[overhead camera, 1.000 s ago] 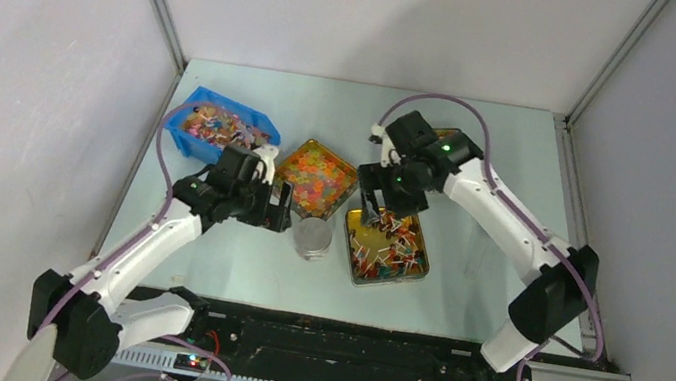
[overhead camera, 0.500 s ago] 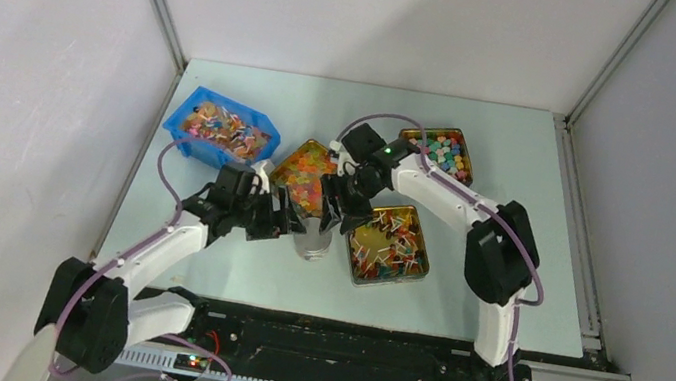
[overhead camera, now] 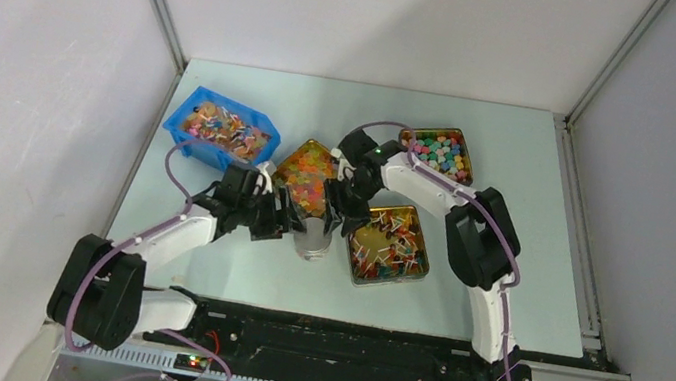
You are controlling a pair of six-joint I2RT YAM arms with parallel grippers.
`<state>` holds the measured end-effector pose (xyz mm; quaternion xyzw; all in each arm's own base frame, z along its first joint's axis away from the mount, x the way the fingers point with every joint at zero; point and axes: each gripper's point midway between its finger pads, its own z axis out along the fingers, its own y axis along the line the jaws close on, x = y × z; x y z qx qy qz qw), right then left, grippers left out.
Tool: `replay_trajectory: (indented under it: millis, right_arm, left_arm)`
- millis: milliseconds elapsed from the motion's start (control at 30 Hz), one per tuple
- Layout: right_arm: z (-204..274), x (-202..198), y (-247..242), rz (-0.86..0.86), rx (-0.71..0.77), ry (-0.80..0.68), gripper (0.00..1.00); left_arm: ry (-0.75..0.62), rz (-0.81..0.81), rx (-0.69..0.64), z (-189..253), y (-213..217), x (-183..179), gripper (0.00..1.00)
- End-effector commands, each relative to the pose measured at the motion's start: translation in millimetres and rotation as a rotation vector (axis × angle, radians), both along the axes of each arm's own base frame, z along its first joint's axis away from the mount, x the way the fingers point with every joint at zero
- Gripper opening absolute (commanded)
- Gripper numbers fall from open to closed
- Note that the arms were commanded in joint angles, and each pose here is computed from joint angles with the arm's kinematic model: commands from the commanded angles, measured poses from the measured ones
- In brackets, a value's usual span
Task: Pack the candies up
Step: Close the bottle lid on the packing bottle.
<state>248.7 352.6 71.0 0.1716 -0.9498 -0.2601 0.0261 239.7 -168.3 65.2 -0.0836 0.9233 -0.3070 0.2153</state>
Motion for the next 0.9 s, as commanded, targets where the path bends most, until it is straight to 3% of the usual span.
replay_trajectory:
  millis: [0, 600, 867]
  right_arm:
    - [-2.6, 11.1, 10.6, 0.005, 0.021, -0.029, 0.48]
    - [-55.1, -15.8, -0.8, 0.033, -0.022, 0.071, 0.31]
    - [-60.6, -43.5, -30.0, 0.061, -0.058, 0.075, 0.29]
  left_arm:
    - [0.010, -0.016, 0.004, -11.3, 1.7, -3.8, 0.74]
    - [0.122, -0.012, -0.003, -48.5, -0.3, -27.4, 0.55]
    - [0.111, -0.071, -0.017, -49.7, -28.1, -51.1, 0.54]
